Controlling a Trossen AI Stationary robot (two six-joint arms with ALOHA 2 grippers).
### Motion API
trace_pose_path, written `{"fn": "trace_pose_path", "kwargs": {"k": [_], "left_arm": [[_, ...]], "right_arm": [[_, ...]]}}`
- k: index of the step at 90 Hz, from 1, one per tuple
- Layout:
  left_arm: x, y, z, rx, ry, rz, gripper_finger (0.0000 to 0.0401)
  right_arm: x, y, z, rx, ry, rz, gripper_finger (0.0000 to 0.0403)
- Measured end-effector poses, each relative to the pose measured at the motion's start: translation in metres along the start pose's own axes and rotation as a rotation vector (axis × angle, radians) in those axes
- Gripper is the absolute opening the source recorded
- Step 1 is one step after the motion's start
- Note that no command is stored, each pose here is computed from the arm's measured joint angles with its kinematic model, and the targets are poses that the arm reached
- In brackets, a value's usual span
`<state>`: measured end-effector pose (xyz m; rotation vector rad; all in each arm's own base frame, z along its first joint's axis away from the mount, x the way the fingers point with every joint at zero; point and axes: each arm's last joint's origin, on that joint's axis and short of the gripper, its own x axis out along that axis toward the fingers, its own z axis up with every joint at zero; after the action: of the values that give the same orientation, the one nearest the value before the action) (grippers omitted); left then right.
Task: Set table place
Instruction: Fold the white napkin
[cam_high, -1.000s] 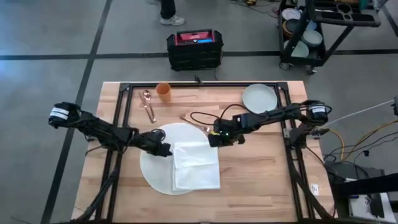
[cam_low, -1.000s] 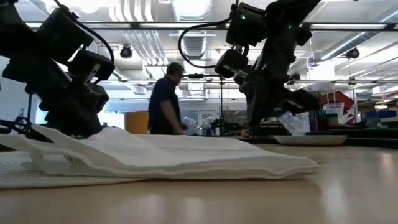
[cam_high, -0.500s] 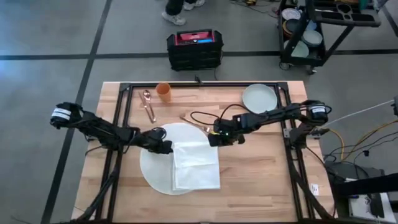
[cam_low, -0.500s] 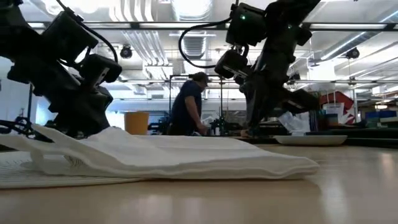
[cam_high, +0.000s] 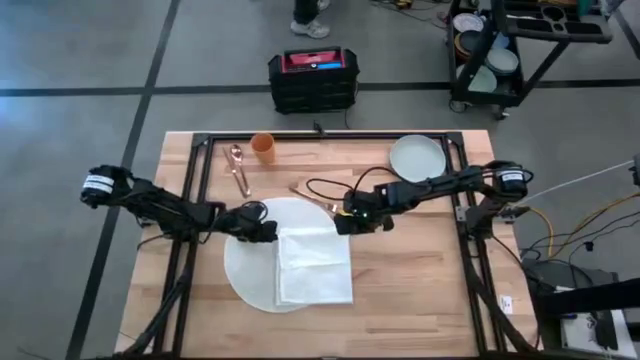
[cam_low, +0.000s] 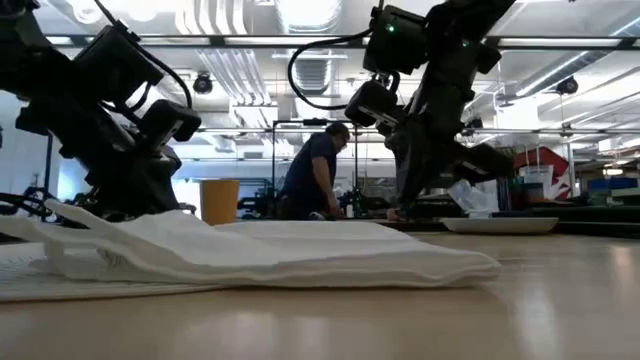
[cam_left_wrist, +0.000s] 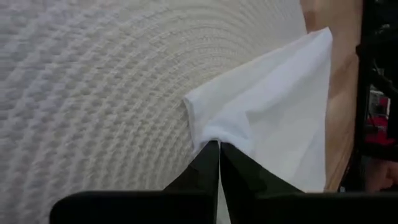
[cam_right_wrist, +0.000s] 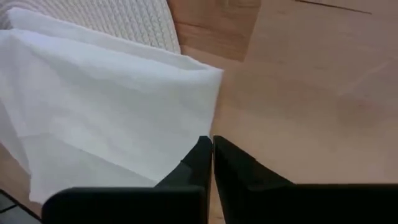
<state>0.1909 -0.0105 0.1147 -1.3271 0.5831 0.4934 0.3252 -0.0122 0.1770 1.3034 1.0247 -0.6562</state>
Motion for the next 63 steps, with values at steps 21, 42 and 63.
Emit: {"fn": "trace_pose_path", "kwargs": {"k": [21,42,63], "left_arm": [[-0.006,0.0,0.003,-0.042,-0.108,0.014,0.0],[-0.015,-0.003,0.005,-0.047,-0.127,-0.009,0.0],[-0.026,0.008,0.004,-0.006,-0.104,0.119,0.0]], "right_arm": [[-0.002,0.0,0.0,0.006,-0.017,0.002,0.0],[-0.004,0.001,0.0,0.004,-0.029,0.004,0.0],[-0.004,0.001,0.001,0.01,-0.046,0.001,0.0]]}}
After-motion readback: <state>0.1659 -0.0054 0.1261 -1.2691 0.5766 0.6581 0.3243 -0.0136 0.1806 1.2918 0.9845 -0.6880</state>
